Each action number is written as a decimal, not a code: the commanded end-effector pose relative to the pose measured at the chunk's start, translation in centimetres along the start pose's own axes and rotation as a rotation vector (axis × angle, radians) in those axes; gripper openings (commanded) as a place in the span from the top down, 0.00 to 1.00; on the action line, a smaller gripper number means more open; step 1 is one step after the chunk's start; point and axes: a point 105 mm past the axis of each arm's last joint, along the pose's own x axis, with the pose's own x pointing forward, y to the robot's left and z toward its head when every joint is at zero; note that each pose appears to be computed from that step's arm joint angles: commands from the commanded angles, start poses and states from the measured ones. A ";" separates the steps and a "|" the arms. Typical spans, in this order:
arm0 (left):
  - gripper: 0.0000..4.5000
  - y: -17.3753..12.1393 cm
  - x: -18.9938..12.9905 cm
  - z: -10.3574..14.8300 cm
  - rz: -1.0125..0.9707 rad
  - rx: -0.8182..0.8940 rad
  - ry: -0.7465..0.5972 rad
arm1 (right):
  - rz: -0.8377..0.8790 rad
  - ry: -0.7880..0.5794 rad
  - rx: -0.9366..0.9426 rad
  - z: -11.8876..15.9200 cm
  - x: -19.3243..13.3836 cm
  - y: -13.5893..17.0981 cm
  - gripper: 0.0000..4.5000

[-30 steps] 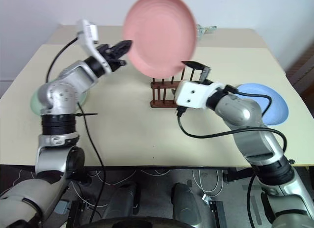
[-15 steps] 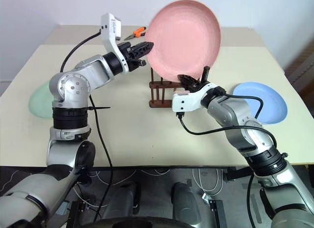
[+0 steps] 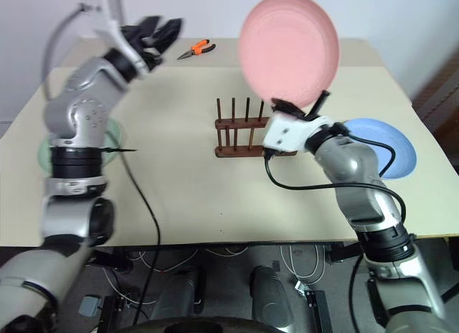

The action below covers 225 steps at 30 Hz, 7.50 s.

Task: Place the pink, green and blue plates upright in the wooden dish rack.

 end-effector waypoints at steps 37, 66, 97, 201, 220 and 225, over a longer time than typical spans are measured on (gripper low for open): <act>0.34 -10.4 -9.1 -11.2 -0.645 -0.126 0.334 | 0.211 -0.163 1.142 -2.9 -3.4 -3.2 1.00; 0.32 -7.4 -9.8 -11.9 -0.542 -0.094 0.378 | 0.102 0.393 0.519 -7.6 -12.8 -2.3 0.01; 0.41 12.6 -22.5 -14.1 0.880 -0.461 0.438 | 0.628 0.111 0.453 -0.2 -4.3 11.8 0.00; 0.32 -9.8 -9.2 -7.7 -0.534 -0.134 0.162 | -0.192 -0.063 0.948 3.1 0.8 3.5 1.00; 0.31 -11.6 -9.4 -7.7 -0.594 -0.171 0.184 | -0.162 -0.016 0.690 2.7 1.7 1.6 0.40; 0.31 -11.3 -9.2 -7.8 -0.587 -0.160 0.182 | -0.131 -0.144 0.542 5.8 0.7 -1.0 0.40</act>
